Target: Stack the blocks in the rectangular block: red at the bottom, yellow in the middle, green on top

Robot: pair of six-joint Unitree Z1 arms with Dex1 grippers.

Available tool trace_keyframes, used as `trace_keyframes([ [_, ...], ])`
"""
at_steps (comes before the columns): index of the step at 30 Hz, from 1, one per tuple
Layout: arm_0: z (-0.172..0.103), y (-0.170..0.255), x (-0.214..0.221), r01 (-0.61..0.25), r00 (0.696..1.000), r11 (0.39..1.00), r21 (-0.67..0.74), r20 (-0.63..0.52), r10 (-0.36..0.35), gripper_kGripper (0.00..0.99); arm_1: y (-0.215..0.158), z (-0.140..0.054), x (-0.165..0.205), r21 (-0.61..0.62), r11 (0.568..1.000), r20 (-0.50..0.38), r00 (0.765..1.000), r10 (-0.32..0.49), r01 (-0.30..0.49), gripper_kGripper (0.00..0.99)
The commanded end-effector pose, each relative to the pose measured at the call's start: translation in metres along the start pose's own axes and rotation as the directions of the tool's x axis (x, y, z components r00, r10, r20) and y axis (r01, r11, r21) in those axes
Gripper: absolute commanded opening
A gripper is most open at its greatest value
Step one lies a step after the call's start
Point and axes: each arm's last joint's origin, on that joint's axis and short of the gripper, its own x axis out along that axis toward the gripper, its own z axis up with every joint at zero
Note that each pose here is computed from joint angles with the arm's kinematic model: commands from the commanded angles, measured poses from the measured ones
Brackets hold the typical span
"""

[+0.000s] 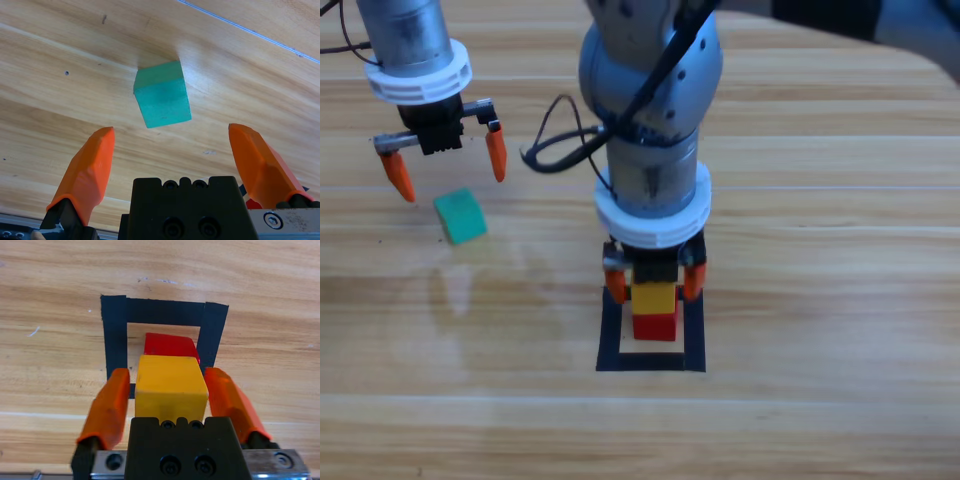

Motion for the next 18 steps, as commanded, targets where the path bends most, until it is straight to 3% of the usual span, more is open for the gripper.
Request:
trace_keyframes([
  [1,0.002,-0.010,0.025,-0.022,0.999,0.999,0.024,-0.040,0.023,0.971,0.007,-0.016,-0.020,-0.024,1.000,0.037,0.999,0.013,-0.012,0.990],
  [4,0.002,-0.010,0.025,-0.021,0.999,1.000,0.024,-0.041,0.022,0.973,0.000,-0.024,-0.069,-0.028,0.998,0.136,0.989,0.064,-0.060,0.990],
  [11,0.007,-0.015,0.030,-0.012,0.999,1.000,0.017,-0.043,0.013,0.973,-0.030,-0.049,-0.160,-0.045,0.988,0.307,0.939,0.153,-0.147,0.990],
  [14,0.010,-0.018,0.039,-0.018,0.998,1.000,0.005,-0.053,0.018,0.976,-0.041,-0.054,-0.165,-0.043,0.993,0.315,0.942,0.117,-0.109,0.990],
  [18,0.015,-0.023,0.053,-0.027,0.997,1.000,-0.011,-0.069,0.027,0.976,-0.061,-0.053,-0.150,-0.019,1.000,0.264,0.964,0.022,-0.017,0.989],
])
